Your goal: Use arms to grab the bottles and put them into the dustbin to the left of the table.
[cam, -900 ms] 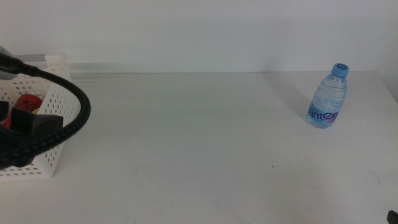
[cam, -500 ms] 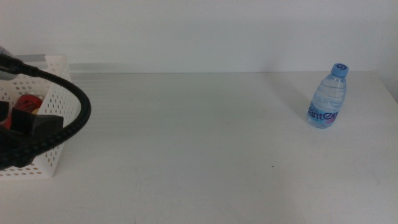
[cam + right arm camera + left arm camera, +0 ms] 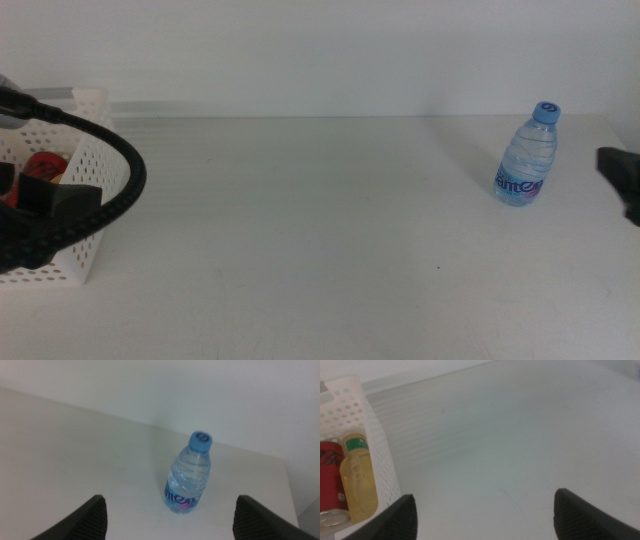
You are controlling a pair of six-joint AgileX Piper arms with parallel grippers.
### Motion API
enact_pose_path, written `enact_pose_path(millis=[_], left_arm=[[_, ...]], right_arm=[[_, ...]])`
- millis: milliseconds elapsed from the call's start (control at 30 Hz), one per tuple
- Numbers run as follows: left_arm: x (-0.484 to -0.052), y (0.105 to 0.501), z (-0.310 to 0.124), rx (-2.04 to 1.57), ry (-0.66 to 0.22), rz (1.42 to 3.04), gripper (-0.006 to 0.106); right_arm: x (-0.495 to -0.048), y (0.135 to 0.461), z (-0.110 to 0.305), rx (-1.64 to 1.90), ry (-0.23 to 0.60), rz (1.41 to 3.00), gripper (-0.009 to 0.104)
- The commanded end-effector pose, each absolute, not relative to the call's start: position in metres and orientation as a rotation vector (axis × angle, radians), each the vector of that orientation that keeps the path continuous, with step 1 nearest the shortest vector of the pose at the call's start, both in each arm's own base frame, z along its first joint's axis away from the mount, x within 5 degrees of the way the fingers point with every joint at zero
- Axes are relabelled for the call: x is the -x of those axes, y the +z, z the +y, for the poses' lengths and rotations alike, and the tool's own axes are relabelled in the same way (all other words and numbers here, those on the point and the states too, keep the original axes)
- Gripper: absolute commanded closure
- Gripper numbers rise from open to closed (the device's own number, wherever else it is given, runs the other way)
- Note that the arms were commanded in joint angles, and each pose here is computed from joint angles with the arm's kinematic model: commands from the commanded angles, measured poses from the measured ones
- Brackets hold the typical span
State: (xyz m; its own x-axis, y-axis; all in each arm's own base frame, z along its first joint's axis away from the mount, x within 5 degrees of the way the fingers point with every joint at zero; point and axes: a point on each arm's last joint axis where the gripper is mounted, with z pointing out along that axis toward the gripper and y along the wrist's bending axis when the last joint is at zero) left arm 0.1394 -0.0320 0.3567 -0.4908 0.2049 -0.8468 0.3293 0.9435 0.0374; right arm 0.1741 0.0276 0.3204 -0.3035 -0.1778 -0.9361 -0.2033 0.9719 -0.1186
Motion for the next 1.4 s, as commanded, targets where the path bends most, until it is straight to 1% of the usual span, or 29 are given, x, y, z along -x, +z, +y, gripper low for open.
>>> enact_pose_path(millis=[0, 67, 133, 233, 333, 567, 933, 1367], left_arm=[[-0.14, 0.369, -0.033, -0.345, -0.179, 2.018, 0.012], [-0.14, 0.369, -0.033, -0.345, -0.179, 2.018, 0.012], [-0.14, 0.369, -0.033, -0.345, -0.179, 2.018, 0.012], [-0.14, 0.369, -0.033, -0.345, -0.179, 2.018, 0.012], [-0.14, 0.369, -0.033, -0.345, -0.179, 2.018, 0.012], [-0.14, 0.369, -0.033, -0.345, -0.179, 2.018, 0.012], [-0.14, 0.369, -0.033, -0.345, -0.179, 2.018, 0.012], [-0.14, 0.369, -0.033, -0.345, -0.179, 2.018, 0.012]], right_arm=[[-0.188, 0.334, 0.028, 0.268, 0.003, 1.791, 0.03], [-0.197, 0.331, 0.029, 0.305, -0.033, 1.778, 0.03], [-0.205, 0.329, 0.03, 0.31, -0.043, 1.749, 0.03], [-0.214, 0.327, 0.031, 0.278, -0.022, 1.725, 0.03], [-0.225, 0.324, 0.032, 0.205, 0.028, 1.698, 0.03], [-0.255, 0.306, 0.035, 0.168, 0.035, 1.671, 0.03], [-0.312, 0.28, 0.024, 0.106, -0.015, 1.737, 0.03], [-0.339, 0.254, 0.017, 0.076, -0.047, 1.679, 0.03]])
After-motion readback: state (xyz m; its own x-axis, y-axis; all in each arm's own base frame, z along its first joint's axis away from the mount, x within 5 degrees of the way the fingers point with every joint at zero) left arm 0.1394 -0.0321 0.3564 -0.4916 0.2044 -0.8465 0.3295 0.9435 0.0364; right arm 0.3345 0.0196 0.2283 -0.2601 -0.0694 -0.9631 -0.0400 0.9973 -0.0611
